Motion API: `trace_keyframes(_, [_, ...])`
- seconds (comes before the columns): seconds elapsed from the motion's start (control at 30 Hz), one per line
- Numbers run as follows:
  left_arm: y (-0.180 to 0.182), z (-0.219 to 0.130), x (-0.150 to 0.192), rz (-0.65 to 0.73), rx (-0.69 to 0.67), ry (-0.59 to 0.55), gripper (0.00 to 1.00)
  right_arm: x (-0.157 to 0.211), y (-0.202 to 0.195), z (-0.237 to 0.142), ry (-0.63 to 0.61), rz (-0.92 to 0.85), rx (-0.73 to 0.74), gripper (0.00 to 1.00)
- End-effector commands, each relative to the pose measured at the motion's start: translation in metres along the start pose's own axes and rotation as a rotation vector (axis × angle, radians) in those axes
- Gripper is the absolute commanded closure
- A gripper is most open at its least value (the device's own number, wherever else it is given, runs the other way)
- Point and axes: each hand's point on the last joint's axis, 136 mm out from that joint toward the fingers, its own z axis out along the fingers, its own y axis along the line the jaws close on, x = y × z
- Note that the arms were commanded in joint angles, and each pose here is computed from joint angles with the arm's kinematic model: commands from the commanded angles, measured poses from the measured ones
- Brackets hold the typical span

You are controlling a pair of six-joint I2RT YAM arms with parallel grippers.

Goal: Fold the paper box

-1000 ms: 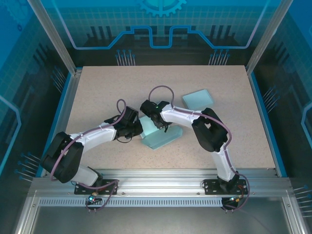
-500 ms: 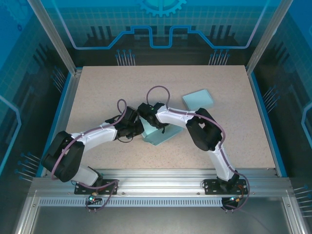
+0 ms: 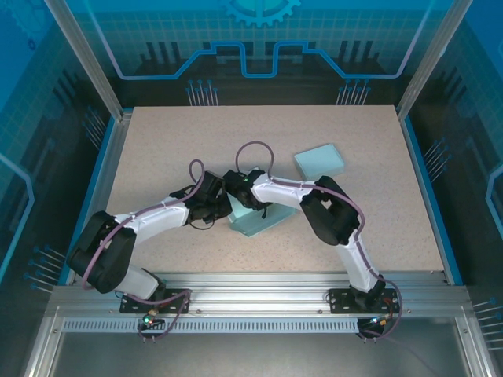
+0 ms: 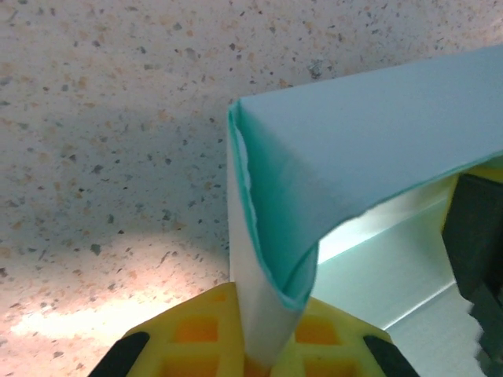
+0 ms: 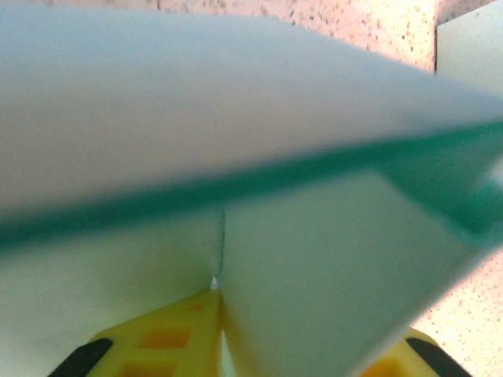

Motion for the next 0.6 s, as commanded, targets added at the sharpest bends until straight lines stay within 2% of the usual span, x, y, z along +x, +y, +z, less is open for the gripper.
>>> trace_keyframes(0.0, [0.037,-0.005,0.003,0.003,-0.171,0.014,1.0,0.028,-0.026,0.002,0.123,-0.076,-0.012,0.61])
trace_keyframes(0.27, [0.043,-0.009,0.006,0.083,-0.244,0.074,1.0,0.004,-0.015,-0.044,0.039,0.022,-0.287,0.34])
trace_keyframes(0.57, [0.034,-0.017,-0.002,0.225,-0.289,0.133,1.0,-0.01,-0.018,-0.082,-0.037,0.148,-0.597,0.26])
